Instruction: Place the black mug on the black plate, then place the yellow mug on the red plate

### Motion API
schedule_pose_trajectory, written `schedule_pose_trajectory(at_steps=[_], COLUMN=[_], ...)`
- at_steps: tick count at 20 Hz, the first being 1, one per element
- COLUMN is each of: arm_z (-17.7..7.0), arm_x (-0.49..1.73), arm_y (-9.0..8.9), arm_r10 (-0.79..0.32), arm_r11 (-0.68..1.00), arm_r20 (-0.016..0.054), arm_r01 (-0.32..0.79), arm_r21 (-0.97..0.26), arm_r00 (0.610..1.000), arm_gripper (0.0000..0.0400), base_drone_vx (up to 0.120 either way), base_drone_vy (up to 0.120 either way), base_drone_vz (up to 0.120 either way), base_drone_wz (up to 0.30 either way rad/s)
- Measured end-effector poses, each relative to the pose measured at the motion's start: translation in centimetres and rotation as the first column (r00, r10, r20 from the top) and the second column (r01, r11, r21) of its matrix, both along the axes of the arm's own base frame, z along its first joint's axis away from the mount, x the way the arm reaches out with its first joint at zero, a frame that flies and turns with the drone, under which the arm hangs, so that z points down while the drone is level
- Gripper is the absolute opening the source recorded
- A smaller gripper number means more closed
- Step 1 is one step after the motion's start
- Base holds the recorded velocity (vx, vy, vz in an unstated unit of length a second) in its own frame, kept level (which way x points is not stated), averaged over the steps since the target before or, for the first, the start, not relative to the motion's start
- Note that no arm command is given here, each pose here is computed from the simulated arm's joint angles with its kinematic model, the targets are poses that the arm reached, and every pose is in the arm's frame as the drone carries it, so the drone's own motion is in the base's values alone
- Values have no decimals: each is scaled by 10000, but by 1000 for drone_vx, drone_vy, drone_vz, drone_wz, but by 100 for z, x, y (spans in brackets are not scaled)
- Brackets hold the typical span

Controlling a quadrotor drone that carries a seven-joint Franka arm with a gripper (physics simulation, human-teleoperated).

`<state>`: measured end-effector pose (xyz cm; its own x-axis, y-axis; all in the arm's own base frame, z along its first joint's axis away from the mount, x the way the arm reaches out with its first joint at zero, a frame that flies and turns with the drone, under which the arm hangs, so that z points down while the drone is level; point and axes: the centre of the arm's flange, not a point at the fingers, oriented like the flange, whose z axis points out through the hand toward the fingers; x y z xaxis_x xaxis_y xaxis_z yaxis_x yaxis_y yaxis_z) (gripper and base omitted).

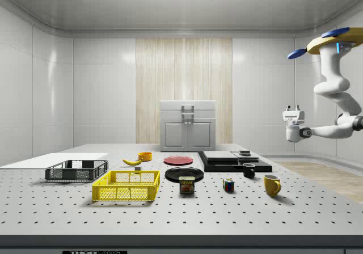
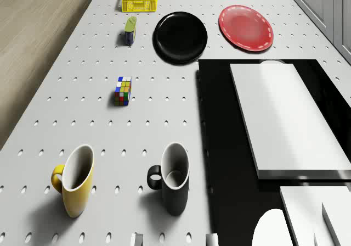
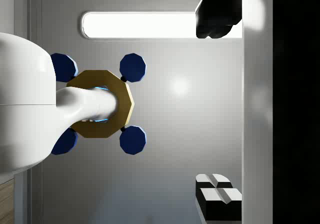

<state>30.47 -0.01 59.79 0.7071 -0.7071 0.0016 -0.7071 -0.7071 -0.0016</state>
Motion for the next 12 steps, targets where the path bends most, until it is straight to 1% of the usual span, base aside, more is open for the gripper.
schedule_pose_trajectory(at_steps=[1, 2, 4, 6, 12], arm_z=[77, 153, 296, 432, 747], arm_x=[-15, -26, -36, -36, -15], arm_y=[0, -1, -1, -1, 0], arm_r10=[0, 0, 0, 0, 0], arm_r11=[10000, 10000, 10000, 10000, 10000], arm_r20=[8, 16, 32, 47, 94], arm_r01=[0, 0, 0, 0, 0], arm_r21=[0, 0, 0, 0, 0], arm_r00=[10000, 10000, 10000, 10000, 10000], arm_gripper=[400, 400, 400, 400, 400], base_drone_vx=[0, 0, 0, 0, 0], base_drone_vy=[0, 0, 0, 0, 0], base_drone_vz=[0, 0, 0, 0, 0], base_drone_wz=[0, 0, 0, 0, 0])
